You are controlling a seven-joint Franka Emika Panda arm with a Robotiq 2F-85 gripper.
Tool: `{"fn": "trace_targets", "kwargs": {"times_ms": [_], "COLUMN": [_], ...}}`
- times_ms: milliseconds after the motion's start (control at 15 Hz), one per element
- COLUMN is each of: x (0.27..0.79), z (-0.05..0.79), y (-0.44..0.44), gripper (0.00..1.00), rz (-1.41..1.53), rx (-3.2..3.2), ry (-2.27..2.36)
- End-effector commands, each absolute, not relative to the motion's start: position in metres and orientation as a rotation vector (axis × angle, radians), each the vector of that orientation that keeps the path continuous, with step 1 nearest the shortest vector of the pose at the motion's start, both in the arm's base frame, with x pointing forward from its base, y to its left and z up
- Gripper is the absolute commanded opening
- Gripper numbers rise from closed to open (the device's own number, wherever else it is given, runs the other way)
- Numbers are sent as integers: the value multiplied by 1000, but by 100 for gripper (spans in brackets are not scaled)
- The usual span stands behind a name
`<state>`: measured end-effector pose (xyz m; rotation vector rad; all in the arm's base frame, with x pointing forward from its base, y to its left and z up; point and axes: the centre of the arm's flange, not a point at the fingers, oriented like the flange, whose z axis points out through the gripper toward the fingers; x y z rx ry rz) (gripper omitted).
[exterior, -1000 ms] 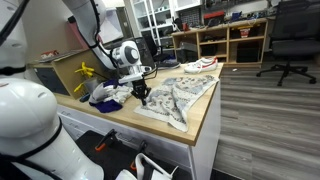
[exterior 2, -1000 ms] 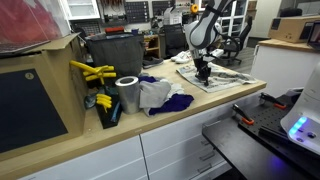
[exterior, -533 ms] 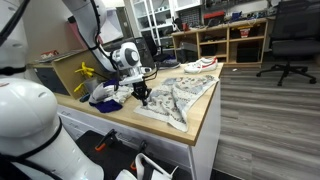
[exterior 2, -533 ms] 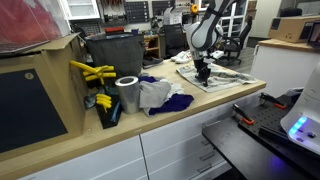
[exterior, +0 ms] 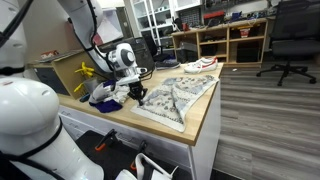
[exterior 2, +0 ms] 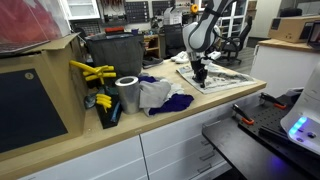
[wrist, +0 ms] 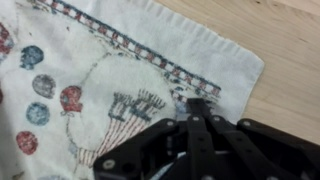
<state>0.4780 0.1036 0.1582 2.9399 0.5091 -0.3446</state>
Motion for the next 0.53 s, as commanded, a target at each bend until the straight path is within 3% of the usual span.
{"fn": "trace_targets", "kwargs": {"times_ms": [0, 467], "x": [456, 441], "z": [136, 134], "y": [122, 133], "gripper": [0, 0], "rz": [-379, -482], "rx": [2942, 2928], "ry": [539, 548]}}
